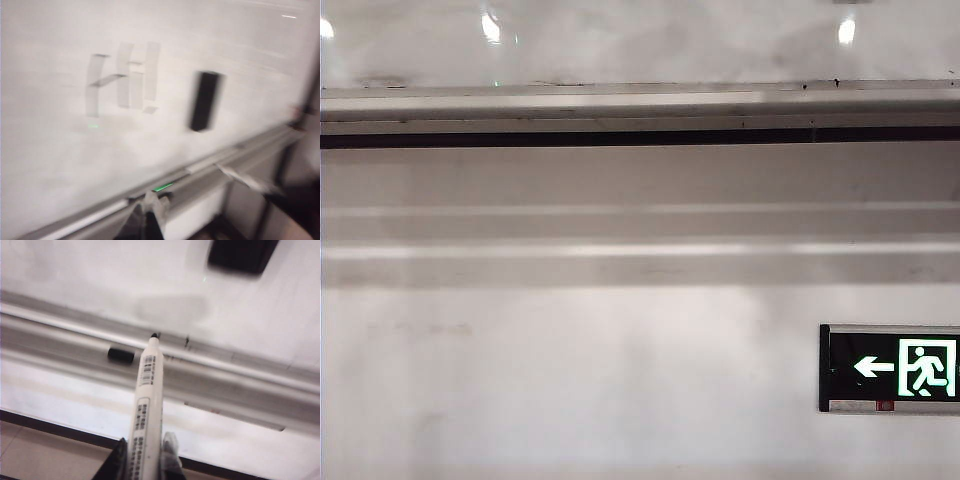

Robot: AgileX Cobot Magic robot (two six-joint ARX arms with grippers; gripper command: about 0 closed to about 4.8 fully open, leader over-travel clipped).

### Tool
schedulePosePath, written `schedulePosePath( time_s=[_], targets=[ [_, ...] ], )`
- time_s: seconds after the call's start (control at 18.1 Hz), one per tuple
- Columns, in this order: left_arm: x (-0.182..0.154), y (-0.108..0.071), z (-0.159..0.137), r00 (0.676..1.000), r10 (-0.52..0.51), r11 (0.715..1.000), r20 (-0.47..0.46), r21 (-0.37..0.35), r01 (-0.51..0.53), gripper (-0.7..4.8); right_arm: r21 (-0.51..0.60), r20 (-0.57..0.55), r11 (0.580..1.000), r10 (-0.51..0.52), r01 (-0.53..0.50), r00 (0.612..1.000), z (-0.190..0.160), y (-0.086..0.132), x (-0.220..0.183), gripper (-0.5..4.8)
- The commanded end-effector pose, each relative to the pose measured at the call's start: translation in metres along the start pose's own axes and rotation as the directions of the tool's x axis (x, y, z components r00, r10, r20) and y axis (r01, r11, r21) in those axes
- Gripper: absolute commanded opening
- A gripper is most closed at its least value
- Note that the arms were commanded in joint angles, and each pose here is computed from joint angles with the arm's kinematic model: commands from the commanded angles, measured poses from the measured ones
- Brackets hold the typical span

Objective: Take a marker from the whiteboard tray, write "Hi!" on the whiteboard, and then put the marker back vertically into the whiteboard tray.

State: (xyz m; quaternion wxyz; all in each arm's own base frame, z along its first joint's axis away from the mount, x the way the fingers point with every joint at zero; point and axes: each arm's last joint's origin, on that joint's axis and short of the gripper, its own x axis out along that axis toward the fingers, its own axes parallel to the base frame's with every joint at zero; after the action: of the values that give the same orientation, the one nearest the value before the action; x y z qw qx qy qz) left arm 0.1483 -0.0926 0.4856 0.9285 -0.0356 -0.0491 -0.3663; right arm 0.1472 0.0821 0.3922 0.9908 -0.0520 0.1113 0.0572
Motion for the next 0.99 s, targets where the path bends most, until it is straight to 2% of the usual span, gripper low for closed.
schedulePosePath(
  time_s=[0.06, 0.22, 0.39, 0.66, 0.99],
  targets=[
    [-0.002, 0.0, 0.004, 1.0, 0.016, 1.0, 0.021, 0.006, -0.016, -0.05, 0.071, 0.045, 0.997, -0.001, -0.003, 0.999, -0.02, 0.001, 0.007, -0.06],
    [-0.002, -0.001, 0.004, 1.0, 0.0, 1.0, 0.02, 0.007, 0.0, -0.05, 0.161, 0.023, 0.987, 0.022, -0.026, 0.999, -0.036, -0.003, 0.022, -0.05],
    [-0.001, -0.001, 0.003, 1.0, -0.019, 1.0, 0.019, 0.01, 0.019, -0.05, 0.219, 0.057, 0.976, -0.022, 0.009, 0.998, -0.039, -0.014, 0.036, -0.05],
    [-0.001, -0.001, 0.004, 1.0, -0.021, 1.0, 0.019, 0.01, 0.021, -0.05, 0.239, 0.051, 0.971, -0.01, -0.003, 0.999, -0.043, -0.03, 0.066, -0.05],
    [-0.001, -0.001, 0.004, 1.0, -0.022, 1.0, 0.019, 0.01, 0.022, -0.05, 0.187, 0.021, 0.982, -0.002, -0.002, 1.0, -0.051, -0.027, 0.094, -0.05]
  ],
)
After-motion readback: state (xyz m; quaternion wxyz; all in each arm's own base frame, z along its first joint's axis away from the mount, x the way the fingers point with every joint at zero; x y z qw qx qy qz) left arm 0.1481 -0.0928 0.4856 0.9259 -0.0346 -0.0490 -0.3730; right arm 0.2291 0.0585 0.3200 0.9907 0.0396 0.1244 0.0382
